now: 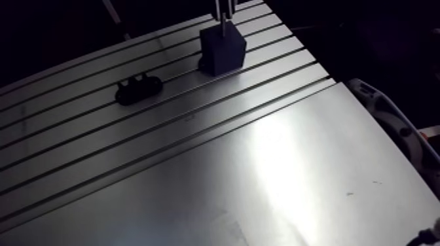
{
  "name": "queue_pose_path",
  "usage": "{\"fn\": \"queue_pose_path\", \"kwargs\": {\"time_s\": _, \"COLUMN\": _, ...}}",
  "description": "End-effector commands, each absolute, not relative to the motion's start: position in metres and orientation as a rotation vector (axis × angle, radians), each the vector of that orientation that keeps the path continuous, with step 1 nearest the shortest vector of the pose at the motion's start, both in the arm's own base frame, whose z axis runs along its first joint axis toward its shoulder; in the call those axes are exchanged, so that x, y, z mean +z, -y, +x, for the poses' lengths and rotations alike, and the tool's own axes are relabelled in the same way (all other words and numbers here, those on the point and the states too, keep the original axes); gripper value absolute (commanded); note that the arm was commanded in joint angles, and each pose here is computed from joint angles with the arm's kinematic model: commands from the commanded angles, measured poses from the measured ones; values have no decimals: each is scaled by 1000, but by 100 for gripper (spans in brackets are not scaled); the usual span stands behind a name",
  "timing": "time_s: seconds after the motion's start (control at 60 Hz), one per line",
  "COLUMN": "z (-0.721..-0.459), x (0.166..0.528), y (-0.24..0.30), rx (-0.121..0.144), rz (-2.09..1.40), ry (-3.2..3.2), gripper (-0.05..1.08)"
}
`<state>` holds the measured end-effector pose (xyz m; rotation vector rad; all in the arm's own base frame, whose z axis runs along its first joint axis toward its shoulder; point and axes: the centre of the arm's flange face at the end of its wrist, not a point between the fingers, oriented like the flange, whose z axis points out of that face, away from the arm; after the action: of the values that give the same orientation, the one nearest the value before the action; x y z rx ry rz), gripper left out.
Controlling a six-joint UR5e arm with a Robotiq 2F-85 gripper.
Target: Pick up the M10 bolt and insert it into the hole until fully seated.
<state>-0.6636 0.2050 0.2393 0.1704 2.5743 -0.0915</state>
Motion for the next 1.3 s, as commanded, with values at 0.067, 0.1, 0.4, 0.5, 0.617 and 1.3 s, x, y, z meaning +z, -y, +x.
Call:
{"fn": "queue_pose_path", "kwargs": {"time_s": 0.067, "z": -664, "x": 239, "y": -203, "rx": -91, "rz": 167, "ry": -2574, "gripper": 107}}
{"fn": "queue_pose_path", "kwargs": {"time_s": 0.1, "z": -664, "x": 239, "y": -203, "rx": -91, "rz": 166, "ry": -2574, "gripper": 107}}
{"fn": "queue_pose_path", "kwargs": {"time_s": 0.4, "z": -663, "x": 238, "y": -203, "rx": -90, "rz": 168, "ry": -2574, "gripper": 107}}
{"fn": "queue_pose_path", "kwargs": {"time_s": 0.5, "z": -663, "x": 238, "y": -203, "rx": -90, "rz": 168, "ry": -2574, "gripper": 107}}
{"fn": "queue_pose_path", "kwargs": {"time_s": 0.617, "z": -663, "x": 239, "y": -203, "rx": -89, "rz": 169, "ry": -2576, "gripper": 107}}
{"fn": "queue_pose_path", "kwargs": {"time_s": 1.3, "z": -663, "x": 237, "y": -202, "rx": -87, "rz": 169, "ry": -2579, "gripper": 107}}
